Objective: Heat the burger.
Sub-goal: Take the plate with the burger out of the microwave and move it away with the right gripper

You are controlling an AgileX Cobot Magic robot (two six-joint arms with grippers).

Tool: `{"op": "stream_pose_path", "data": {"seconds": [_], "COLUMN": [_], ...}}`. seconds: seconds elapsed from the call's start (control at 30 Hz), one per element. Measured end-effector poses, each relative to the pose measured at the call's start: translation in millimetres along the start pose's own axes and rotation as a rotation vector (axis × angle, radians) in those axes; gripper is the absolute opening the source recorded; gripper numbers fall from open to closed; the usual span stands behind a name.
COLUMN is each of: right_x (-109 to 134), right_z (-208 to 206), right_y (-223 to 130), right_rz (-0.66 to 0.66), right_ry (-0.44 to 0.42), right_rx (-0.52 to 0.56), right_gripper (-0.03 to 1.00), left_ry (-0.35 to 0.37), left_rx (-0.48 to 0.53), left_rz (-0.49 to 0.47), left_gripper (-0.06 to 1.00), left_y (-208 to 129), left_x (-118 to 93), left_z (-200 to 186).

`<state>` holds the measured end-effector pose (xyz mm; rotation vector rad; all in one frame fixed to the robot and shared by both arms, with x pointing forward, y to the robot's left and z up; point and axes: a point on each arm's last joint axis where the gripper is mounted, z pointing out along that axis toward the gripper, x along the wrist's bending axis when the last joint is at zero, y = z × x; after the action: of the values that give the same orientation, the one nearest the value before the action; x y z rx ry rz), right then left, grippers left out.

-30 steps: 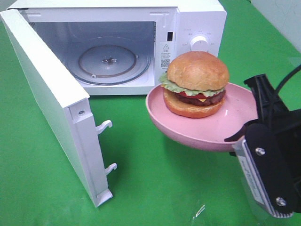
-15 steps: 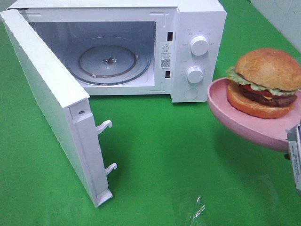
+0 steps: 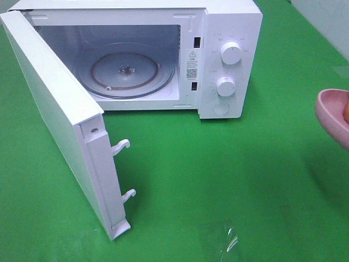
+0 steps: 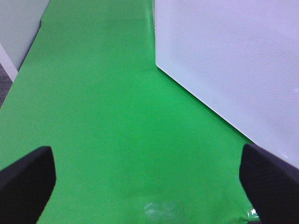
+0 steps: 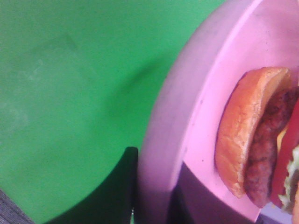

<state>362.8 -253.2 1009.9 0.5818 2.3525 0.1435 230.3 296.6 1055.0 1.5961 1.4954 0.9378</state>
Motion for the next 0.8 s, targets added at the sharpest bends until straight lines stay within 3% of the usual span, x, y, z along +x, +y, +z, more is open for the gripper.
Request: {"op": "stream_pose_path", "data": {"seconds": [0.33, 0.8], "right_x": [-2.8, 17.8], "right_z": [8.8, 69.0], "right_y": [-1.8, 16.5], "right_rz": [0.14, 0.392], "right_ry": [-0.046, -0.038], "right_rx": [0.101, 0.331], "right_gripper": [0.14, 0.14], "left_ry": [0.0, 0.0], "left_rx": [0.0, 0.0], "left_rz": [0.0, 0.0], "left_gripper": [0.99, 0.99], "left_y": [0.0, 0.0], "left_x": [0.0, 0.0], "left_z": [0.0, 0.0]}}
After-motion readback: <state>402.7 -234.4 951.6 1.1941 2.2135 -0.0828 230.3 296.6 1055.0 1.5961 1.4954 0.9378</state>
